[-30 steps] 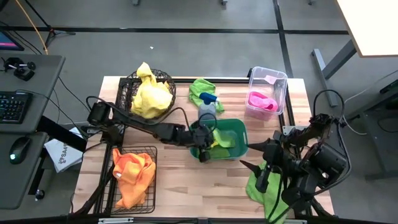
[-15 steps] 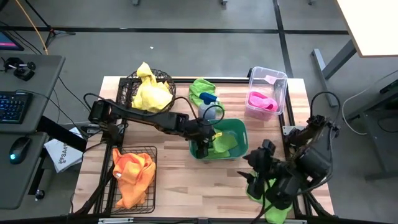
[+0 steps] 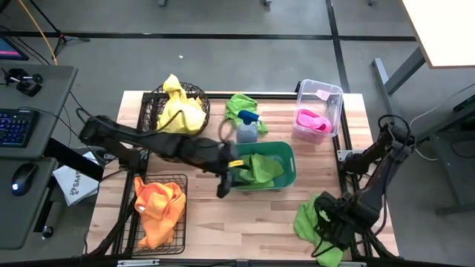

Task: Sort microfiber towel by color & place in baskets
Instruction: Put the bottom green towel into the blue bin

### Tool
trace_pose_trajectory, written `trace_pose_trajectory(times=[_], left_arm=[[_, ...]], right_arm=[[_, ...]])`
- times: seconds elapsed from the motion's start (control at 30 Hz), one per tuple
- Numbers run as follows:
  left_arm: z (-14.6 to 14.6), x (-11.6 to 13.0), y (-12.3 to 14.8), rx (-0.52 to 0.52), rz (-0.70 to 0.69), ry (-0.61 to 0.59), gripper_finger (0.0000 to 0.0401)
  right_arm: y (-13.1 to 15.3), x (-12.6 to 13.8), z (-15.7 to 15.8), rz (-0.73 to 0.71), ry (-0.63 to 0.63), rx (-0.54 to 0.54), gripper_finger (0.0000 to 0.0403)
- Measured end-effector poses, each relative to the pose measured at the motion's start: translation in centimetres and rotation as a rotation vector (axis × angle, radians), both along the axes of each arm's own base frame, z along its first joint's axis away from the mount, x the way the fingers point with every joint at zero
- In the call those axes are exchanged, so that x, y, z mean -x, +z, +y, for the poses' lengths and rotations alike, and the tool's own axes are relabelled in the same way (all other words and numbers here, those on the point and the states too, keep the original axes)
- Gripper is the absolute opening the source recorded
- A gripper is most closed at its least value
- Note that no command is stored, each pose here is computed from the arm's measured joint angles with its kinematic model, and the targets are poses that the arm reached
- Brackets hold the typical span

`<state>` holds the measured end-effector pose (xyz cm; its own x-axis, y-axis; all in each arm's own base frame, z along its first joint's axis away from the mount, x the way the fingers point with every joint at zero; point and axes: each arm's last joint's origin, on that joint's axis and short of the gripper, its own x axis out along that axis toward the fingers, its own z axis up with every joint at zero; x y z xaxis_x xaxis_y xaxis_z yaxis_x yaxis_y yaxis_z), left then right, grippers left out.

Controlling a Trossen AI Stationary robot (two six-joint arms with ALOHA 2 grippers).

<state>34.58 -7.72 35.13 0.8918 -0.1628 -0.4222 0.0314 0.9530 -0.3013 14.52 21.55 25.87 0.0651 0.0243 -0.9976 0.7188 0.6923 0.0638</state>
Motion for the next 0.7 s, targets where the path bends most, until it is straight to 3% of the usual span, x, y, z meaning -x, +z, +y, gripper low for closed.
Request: trace_pose_trajectory(times=[0.23, 0.47, 0.7], left_arm=[[-1.5, 3.6, 1.2, 0.068, -0.232, 0.044, 0.0248], [-3.0, 6.0, 3.3, 0.127, -0.381, 0.031, 0.0248], [-3.3, 9.0, 6.4, 0.136, -0.541, 0.015, 0.0248]], right_arm=[[-7.0, 0.6, -1.1, 0.109, -0.158, -0.075, 0.0254], [-10.2, 0.2, -2.5, 0.174, -0.212, -0.009, 0.0254], [-13.3, -0.3, -2.2, 0.151, -0.211, -0.12, 0.0253]])
